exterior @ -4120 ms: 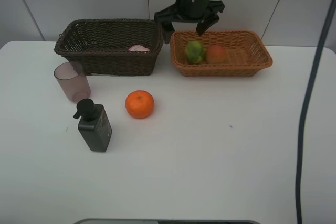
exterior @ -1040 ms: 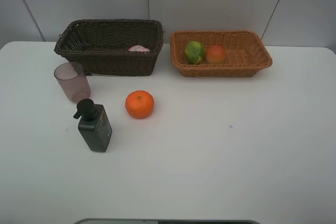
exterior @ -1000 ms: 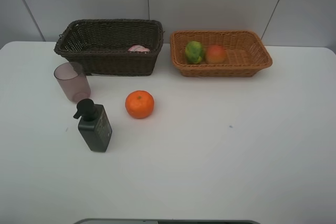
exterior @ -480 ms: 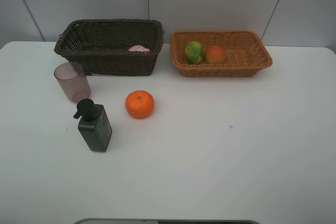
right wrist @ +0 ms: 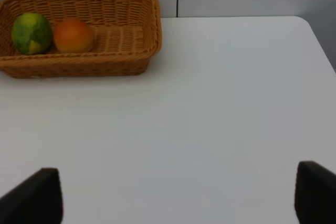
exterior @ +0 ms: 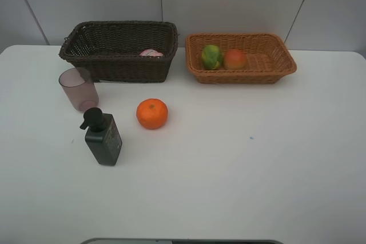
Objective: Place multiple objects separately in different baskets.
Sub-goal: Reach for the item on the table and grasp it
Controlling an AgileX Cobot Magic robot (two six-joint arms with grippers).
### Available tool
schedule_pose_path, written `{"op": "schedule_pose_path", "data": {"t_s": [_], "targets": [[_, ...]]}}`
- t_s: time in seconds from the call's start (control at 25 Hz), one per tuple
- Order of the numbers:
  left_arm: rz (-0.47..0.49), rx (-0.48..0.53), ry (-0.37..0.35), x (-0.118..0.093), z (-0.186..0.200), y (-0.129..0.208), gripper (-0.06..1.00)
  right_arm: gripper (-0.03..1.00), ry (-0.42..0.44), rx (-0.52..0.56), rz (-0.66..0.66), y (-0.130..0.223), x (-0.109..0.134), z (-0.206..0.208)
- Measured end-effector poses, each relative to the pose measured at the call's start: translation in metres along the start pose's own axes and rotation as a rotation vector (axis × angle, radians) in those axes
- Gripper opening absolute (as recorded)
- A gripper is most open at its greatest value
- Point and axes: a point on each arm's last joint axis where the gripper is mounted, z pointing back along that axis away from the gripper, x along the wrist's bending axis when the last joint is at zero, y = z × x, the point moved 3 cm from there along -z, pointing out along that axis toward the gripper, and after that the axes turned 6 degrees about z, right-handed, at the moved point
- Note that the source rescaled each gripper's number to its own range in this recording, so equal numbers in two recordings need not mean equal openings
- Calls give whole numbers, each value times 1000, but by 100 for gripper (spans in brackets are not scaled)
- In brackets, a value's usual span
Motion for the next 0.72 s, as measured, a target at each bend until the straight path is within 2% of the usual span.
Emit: {"op": "schedule_pose_path", "data": {"t_s": [0.72], "targets": [[0, 0, 0, 0, 0, 0, 100, 88, 0, 0, 0, 0, 0, 0]]}}
